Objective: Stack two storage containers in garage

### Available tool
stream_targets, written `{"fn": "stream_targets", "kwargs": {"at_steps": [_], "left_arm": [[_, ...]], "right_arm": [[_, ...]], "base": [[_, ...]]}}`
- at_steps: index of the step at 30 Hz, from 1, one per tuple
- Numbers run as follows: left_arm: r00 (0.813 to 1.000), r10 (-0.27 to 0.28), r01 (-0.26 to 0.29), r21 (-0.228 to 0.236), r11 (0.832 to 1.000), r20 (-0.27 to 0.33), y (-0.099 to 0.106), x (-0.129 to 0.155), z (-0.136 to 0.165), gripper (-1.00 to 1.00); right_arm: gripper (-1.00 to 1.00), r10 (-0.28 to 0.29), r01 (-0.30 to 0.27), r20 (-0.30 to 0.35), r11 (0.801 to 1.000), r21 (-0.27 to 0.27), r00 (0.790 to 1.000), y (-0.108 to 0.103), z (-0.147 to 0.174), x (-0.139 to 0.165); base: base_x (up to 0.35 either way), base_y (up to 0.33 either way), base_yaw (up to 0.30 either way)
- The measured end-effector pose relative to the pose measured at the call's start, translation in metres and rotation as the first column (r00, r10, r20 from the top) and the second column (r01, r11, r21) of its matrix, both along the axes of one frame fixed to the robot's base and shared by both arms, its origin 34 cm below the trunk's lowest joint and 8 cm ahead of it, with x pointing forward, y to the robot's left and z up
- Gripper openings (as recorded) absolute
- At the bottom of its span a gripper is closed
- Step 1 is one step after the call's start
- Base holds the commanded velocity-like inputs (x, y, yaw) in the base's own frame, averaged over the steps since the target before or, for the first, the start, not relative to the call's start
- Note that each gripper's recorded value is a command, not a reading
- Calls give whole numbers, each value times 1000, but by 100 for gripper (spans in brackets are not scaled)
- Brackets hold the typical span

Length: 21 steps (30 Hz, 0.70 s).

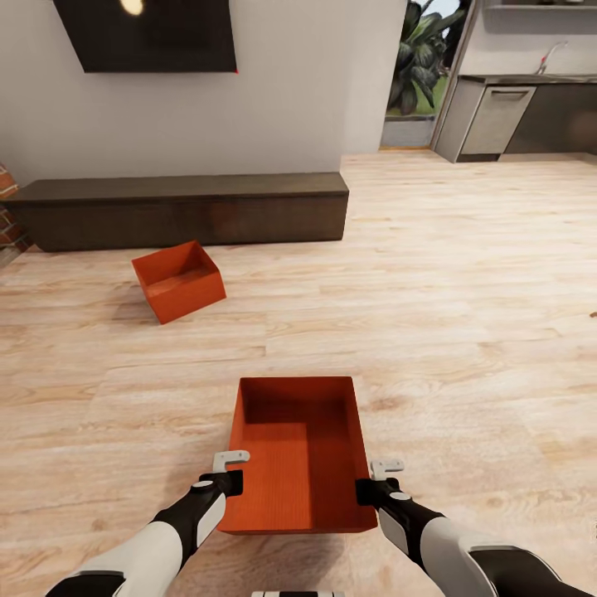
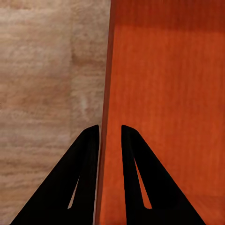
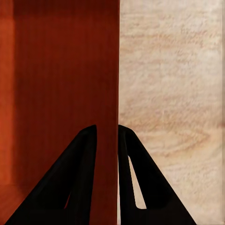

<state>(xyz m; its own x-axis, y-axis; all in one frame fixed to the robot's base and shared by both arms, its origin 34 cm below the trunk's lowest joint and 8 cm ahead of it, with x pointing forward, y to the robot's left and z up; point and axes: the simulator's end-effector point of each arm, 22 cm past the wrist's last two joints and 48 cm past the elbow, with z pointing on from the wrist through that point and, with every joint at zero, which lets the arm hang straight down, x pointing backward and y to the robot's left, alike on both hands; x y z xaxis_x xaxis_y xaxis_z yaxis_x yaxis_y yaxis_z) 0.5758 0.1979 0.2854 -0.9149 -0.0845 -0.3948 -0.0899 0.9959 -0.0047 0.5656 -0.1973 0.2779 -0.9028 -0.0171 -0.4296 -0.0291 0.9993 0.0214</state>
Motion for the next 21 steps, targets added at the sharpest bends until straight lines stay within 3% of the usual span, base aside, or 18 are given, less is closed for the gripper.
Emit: {"fn": "stream_targets", "kwargs": {"at_steps": [21], "left_arm": [[1000,0,0,0,1000,0,0,8,44,-100]], "right_arm": [[-100,0,0,0,1000,0,1000,0,44,8]], "base": [[0,0,0]]}}
